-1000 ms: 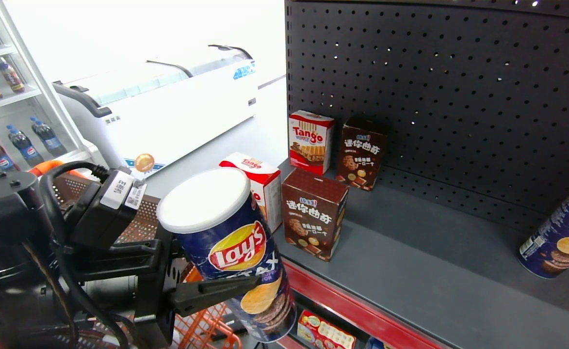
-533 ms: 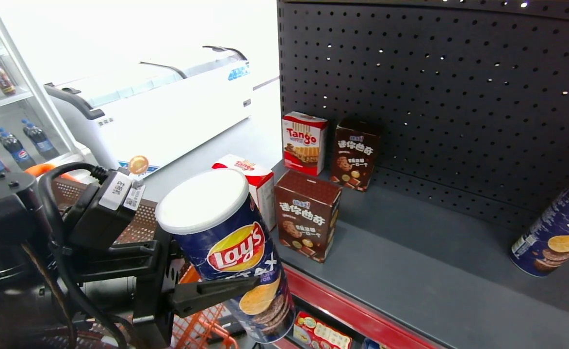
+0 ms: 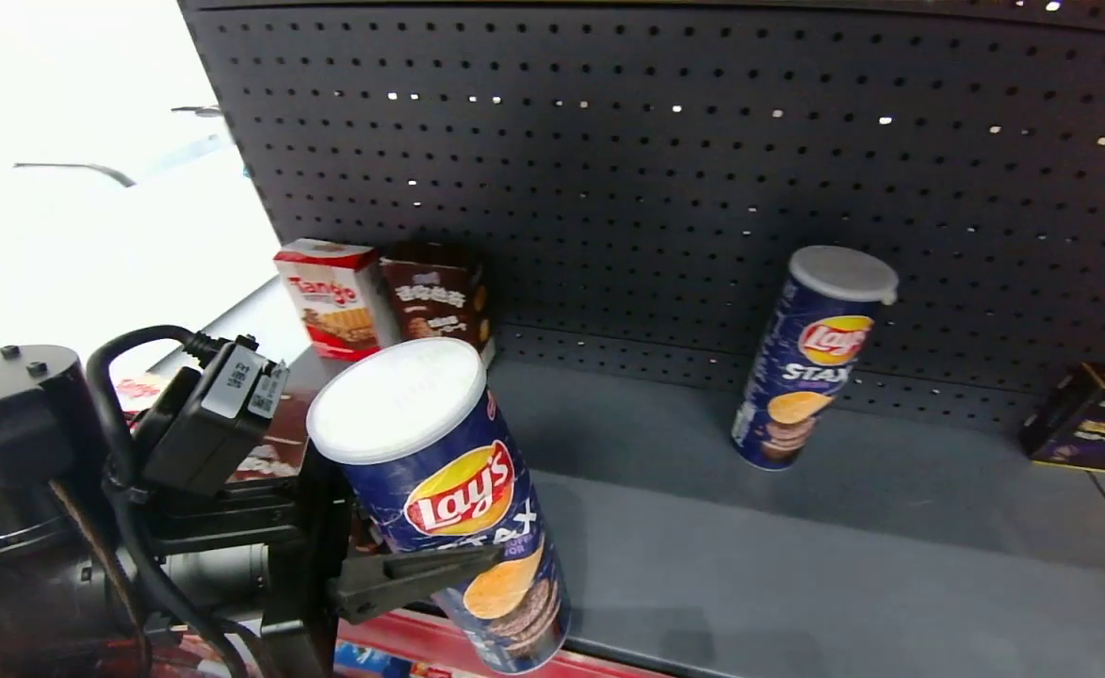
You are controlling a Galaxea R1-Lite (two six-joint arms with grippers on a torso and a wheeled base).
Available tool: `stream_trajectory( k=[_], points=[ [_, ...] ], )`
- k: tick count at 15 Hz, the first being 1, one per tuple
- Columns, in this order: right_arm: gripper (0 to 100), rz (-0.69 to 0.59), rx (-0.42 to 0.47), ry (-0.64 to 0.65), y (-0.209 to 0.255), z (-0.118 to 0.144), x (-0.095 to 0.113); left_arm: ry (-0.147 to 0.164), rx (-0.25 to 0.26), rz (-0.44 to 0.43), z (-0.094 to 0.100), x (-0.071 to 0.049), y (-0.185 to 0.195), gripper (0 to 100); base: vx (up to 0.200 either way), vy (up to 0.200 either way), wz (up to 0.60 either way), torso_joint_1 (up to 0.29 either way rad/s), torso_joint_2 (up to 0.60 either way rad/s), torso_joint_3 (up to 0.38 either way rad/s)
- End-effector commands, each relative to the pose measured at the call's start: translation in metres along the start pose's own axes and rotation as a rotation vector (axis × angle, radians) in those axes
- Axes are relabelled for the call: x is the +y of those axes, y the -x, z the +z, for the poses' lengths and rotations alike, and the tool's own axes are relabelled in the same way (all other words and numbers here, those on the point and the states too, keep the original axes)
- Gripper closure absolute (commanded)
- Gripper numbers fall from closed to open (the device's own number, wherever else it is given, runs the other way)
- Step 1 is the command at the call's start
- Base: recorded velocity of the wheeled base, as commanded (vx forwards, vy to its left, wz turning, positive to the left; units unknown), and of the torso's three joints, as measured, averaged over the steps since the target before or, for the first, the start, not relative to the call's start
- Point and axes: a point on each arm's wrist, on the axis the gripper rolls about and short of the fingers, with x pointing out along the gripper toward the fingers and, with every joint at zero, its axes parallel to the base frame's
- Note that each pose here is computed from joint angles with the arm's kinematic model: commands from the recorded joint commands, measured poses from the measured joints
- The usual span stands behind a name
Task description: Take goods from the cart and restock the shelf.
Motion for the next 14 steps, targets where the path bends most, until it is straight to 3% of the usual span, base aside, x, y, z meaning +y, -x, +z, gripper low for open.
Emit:
stream_trajectory(
  k=[1,3,14],
  points=[
    [0,0.001,0.001,0.000,0.0000,0.0000,0.0000,-0.001,-0.001,0.001,0.0001,0.0000,0.0001,100,0.000,0.000,-0.60,0.002,0.01,-0.002],
    [0,0.001,0.001,0.000,0.0000,0.0000,0.0000,0.000,0.000,0.002,-0.0003,0.0001,0.0004,100,0.000,0.000,-0.60,0.002,0.00,0.000],
    [0,0.006,-0.001,0.003,0.0001,0.0004,0.0000,-0.001,0.003,0.037,-0.0027,-0.0043,0.0075,100,0.000,0.000,0.00,0.000,0.00,0.000]
  ],
)
